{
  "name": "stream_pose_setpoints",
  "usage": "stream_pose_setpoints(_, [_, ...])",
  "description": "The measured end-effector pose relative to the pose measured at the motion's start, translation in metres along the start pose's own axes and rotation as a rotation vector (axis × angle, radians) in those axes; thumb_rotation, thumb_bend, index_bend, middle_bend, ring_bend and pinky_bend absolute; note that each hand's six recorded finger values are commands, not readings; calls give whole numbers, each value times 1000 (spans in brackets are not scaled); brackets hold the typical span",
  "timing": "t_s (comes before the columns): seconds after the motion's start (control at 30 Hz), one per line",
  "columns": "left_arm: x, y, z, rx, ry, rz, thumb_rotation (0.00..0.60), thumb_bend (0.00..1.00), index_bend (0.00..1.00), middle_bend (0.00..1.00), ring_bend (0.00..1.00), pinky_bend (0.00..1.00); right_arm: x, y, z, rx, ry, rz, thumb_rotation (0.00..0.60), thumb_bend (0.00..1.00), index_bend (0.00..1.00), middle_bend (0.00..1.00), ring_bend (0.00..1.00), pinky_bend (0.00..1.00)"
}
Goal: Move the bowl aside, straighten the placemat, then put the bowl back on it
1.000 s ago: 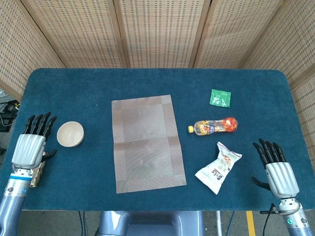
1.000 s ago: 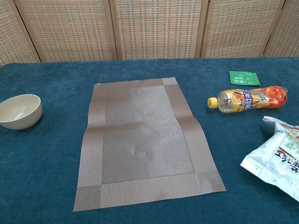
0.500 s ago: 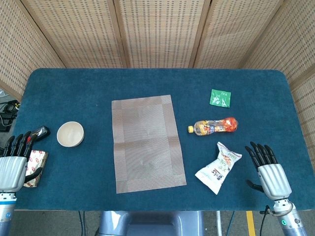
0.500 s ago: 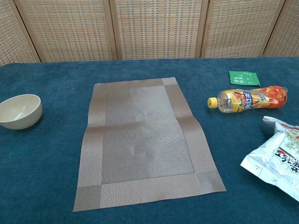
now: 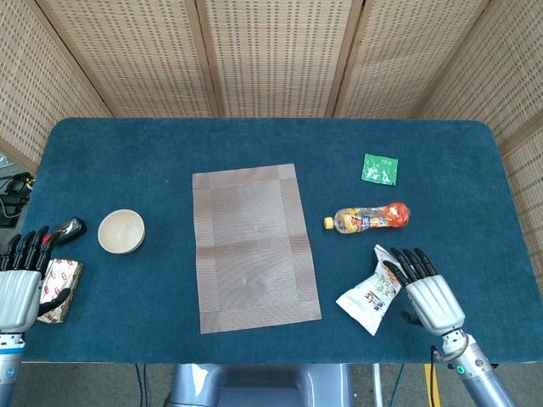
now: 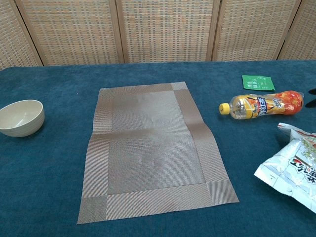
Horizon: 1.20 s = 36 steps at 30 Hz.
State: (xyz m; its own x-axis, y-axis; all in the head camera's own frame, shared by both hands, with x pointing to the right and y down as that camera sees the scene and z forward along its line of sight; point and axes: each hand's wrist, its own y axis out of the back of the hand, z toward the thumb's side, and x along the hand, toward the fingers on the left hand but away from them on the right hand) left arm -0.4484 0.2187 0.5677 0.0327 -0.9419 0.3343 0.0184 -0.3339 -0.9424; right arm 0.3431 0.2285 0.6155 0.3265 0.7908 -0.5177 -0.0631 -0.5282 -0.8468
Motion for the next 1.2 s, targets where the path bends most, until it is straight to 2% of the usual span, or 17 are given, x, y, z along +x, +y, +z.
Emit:
stream_pose_setpoints(0.33, [2,-2,0,-11,4,-2,600,163,65,0,0,0,-19,-24,11,61,29,123,600,50,219,0,0,0])
stream_pose_setpoints(0.7, [3,-1,0,-27,4,10,600,163,75,0,0,0,-33,-45,22,83,49,166,600,61,307,3,0,6])
stream_pose_setpoints(0.8, [3,-1,0,-30,4,9,600,162,91,0,0,0,-37,-50,21,88,44,170,600,86,353,45,0,35])
stream_pose_setpoints(0.93, [3,-1,0,-31,1,4,600,163,93,0,0,0,-44,-55,18,76,35,173,600,130,435,156,71,120])
stream_pose_setpoints(1.1, [3,-1,1,-36,-2,5,600,162,100,0,0,0,-51,-58,16,51,33,162,600,162,588,368,300,400])
stream_pose_setpoints(1.2, [3,-2,1,-36,-2,2,600,163,104,0,0,0,-54,-58,15,38,36,142,600,176,651,440,374,457])
